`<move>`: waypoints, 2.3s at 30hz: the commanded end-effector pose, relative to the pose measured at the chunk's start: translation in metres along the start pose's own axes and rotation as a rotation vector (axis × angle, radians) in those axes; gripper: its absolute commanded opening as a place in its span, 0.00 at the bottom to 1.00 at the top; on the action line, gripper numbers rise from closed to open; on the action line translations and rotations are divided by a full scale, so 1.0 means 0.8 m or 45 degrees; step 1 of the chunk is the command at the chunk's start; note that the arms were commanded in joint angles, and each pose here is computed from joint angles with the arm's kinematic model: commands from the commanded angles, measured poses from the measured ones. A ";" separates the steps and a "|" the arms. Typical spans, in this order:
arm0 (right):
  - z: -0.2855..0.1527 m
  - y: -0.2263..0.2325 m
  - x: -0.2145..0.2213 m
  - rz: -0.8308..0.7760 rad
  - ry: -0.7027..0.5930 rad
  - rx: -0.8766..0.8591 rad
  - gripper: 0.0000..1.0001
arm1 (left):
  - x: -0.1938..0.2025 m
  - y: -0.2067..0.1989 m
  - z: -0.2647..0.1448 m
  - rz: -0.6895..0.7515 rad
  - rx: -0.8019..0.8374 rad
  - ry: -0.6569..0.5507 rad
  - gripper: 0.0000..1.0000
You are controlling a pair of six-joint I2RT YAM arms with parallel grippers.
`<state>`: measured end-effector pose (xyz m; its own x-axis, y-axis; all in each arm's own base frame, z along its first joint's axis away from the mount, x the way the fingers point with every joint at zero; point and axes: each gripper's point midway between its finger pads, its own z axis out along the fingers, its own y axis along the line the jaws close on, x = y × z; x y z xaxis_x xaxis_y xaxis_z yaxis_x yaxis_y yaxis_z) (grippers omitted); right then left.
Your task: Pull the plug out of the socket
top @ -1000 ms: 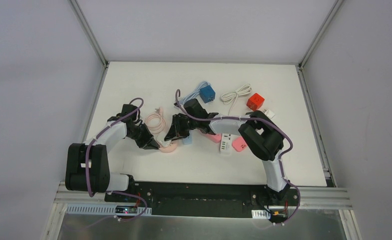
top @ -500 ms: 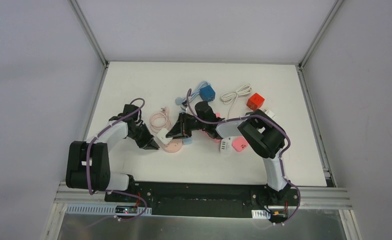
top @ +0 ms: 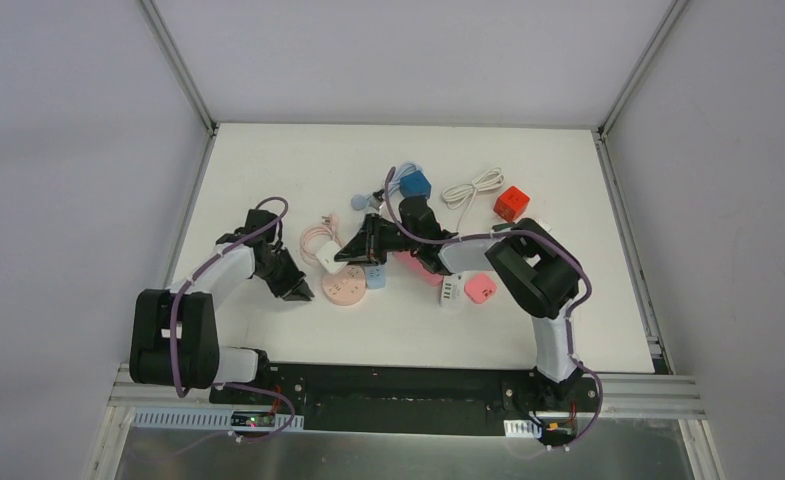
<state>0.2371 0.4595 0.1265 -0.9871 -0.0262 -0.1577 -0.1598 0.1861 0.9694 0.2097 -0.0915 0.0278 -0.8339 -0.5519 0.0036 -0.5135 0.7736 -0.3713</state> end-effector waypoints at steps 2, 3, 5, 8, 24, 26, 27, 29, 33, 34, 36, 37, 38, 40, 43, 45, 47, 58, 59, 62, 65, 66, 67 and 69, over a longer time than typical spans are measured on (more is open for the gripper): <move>-0.033 0.025 -0.052 -0.152 -0.243 0.124 0.00 | -0.022 -0.011 -0.037 0.078 -0.005 -0.157 0.18; -0.039 0.019 -0.061 -0.161 -0.292 0.191 0.00 | -0.024 -0.012 -0.041 0.087 -0.007 -0.174 0.20; -0.050 0.000 -0.079 -0.162 -0.381 0.348 0.00 | -0.029 -0.015 -0.051 0.108 -0.002 -0.211 0.25; -0.074 -0.033 -0.108 -0.121 -0.520 0.578 0.01 | -0.033 -0.019 -0.064 0.141 0.012 -0.257 0.39; -0.148 -0.091 -0.169 -0.004 -0.814 0.916 0.13 | -0.041 -0.042 -0.120 0.289 0.148 -0.474 0.88; -0.147 -0.102 -0.171 0.018 -0.800 0.951 0.13 | -0.041 -0.043 -0.120 0.294 0.151 -0.472 0.90; -0.147 -0.106 -0.173 0.026 -0.796 0.963 0.13 | -0.040 -0.044 -0.120 0.298 0.157 -0.471 0.92; -0.147 -0.116 -0.176 0.041 -0.789 0.986 0.13 | -0.039 -0.044 -0.121 0.302 0.163 -0.467 0.94; -0.140 -0.109 -0.168 0.026 -0.698 0.969 0.44 | -0.035 -0.047 -0.126 0.313 0.176 -0.458 0.98; -0.143 -0.106 -0.165 0.029 -0.693 0.975 0.44 | -0.034 -0.048 -0.129 0.320 0.185 -0.457 0.99; -0.148 -0.097 -0.161 0.029 -0.693 0.976 0.44 | -0.031 -0.050 -0.134 0.333 0.197 -0.461 0.99; -0.153 -0.091 -0.160 0.030 -0.696 0.975 0.44 | -0.030 -0.050 -0.137 0.340 0.200 -0.461 0.99; -0.157 -0.084 -0.157 0.029 -0.697 0.974 0.44 | -0.028 -0.051 -0.139 0.348 0.205 -0.461 0.99; -0.179 -0.073 -0.162 -0.018 -0.768 1.029 0.74 | -0.025 -0.051 -0.143 0.366 0.212 -0.467 0.99; -0.213 -0.050 -0.155 -0.091 -0.827 1.090 0.81 | -0.020 -0.052 -0.150 0.393 0.232 -0.472 0.99; -0.238 -0.032 -0.146 -0.117 -0.872 1.119 0.82 | -0.017 -0.051 -0.156 0.399 0.235 -0.484 0.99; -0.268 -0.013 -0.135 -0.152 -0.930 1.152 0.82 | -0.013 -0.050 -0.166 0.402 0.239 -0.500 0.99; -0.471 0.085 -0.055 -0.303 -1.352 1.438 0.95 | 0.004 -0.044 -0.244 0.417 0.251 -0.704 0.99; -0.490 0.097 -0.047 -0.325 -1.395 1.453 0.99 | 0.006 -0.045 -0.260 0.424 0.261 -0.745 0.99; -0.544 0.140 -0.019 -0.378 -1.502 1.474 1.00 | 0.016 -0.041 -0.300 0.416 0.263 -0.834 0.99; -0.596 0.185 0.012 -0.416 -1.597 1.484 1.00 | 0.033 -0.042 -0.344 0.443 0.298 -0.907 0.99; -0.613 0.197 0.022 -0.429 -1.632 1.494 1.00 | 0.037 -0.041 -0.360 0.450 0.307 -0.946 0.99; -0.630 0.211 0.031 -0.442 -1.676 1.492 1.00 | 0.043 -0.039 -0.375 0.449 0.309 -0.978 0.99; -0.662 0.242 0.049 -0.465 -1.763 1.466 1.00 | 0.054 -0.033 -0.406 0.447 0.317 -1.054 0.99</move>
<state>0.2074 0.0356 0.3735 -0.2034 0.4765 -0.8553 0.2417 0.8710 0.4278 0.1550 -0.0489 0.3159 -0.5182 -0.4398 -0.7335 -0.1005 0.8831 -0.4584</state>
